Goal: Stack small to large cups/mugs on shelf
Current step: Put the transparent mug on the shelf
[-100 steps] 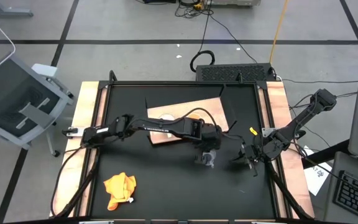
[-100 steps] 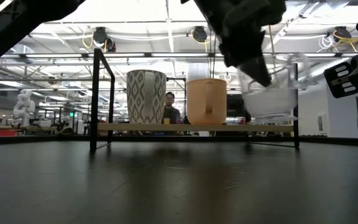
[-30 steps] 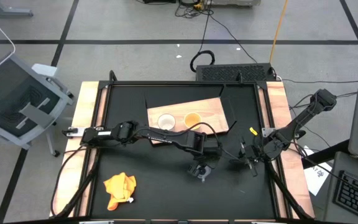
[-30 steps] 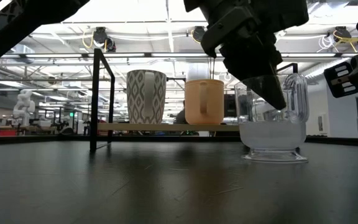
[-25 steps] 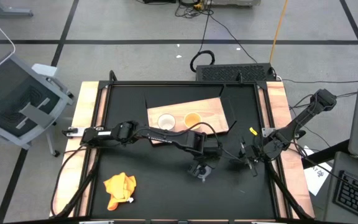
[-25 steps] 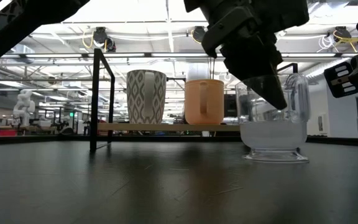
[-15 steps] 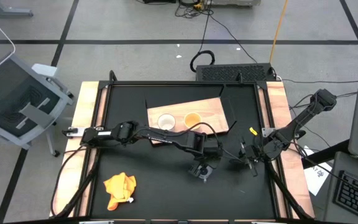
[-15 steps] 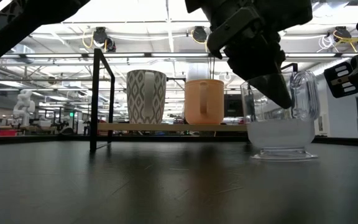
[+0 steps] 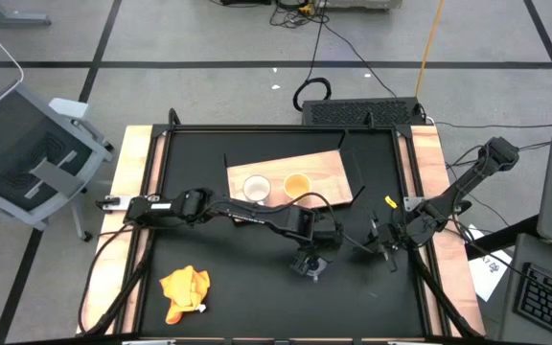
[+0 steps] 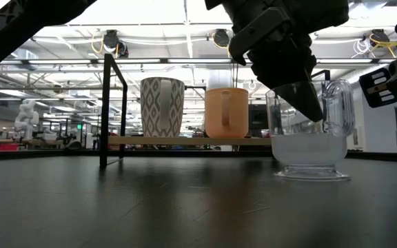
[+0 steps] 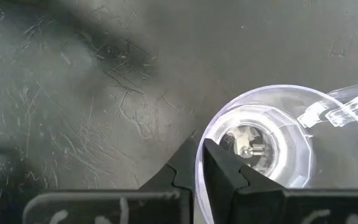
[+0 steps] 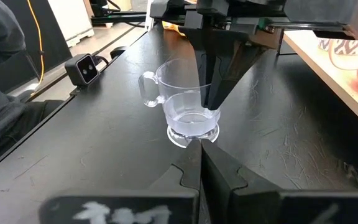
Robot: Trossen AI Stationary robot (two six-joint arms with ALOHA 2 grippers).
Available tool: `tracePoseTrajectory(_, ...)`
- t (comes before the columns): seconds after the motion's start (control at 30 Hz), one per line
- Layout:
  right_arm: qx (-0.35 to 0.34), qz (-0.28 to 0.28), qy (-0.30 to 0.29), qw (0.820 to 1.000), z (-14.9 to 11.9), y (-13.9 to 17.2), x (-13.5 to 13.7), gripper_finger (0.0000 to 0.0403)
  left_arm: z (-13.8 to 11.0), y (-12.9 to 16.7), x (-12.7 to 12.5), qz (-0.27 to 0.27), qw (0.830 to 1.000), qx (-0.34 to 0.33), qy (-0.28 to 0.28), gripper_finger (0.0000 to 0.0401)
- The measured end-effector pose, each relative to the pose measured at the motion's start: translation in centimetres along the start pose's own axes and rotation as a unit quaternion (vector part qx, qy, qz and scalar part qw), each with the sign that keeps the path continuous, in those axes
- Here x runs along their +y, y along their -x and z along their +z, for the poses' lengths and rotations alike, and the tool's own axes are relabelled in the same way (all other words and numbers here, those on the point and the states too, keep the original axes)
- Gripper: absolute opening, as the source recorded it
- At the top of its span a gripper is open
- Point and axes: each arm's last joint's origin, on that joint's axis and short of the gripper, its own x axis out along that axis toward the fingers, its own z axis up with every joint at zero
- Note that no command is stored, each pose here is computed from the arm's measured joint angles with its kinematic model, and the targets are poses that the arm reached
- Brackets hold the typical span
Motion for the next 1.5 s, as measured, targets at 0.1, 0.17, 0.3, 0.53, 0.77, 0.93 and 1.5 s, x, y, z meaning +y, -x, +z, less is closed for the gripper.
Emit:
tracePoseTrajectory(0.1, 0.0, 0.0, 0.0, 1.0, 0.0, 0.0, 0.0, 0.0, 0.0, 0.0, 0.0, 0.001, 1.0, 0.001, 0.003, 0.0037)
tracePoseTrajectory(0.17, 0.0, 0.0, -0.001, 1.0, 0.0, 0.0, 0.0, 0.0, 0.0, 0.0, 0.0, 0.004, 1.0, 0.002, 0.008, 0.0055)
tracePoseTrajectory(0.3, 0.0, 0.0, -0.001, 1.0, 0.0, 0.0, 0.0, 0.0, 0.0, 0.0, 0.0, 0.012, 1.0, 0.005, 0.016, 0.01)
tracePoseTrajectory(0.53, 0.0, 0.0, -0.001, 1.0, 0.0, 0.0, 0.0, 0.0, 0.0, 0.0, 0.1, 0.02, 1.0, 0.006, 0.02, 0.0164)
tracePoseTrajectory(0.77, 0.0, 0.0, -0.001, 1.0, 0.0, 0.0, 0.0, 0.0, 0.4, -0.1, -0.5, 0.019, 1.0, 0.002, 0.015, 0.0186)
tracePoseTrajectory(0.93, -0.003, 0.001, -0.002, 1.0, 0.1, 0.0, 0.0, 0.0, 0.9, 1.1, -1.0, 0.021, 1.0, -0.008, 0.01, 0.0187)
tracePoseTrajectory(1.5, -0.003, 0.001, -0.003, 1.0, 0.1, 0.0, 0.0, 0.0, 2.3, 10.0, -4.3, 0.024, 0.999, 0.002, -0.029, 0.0125)
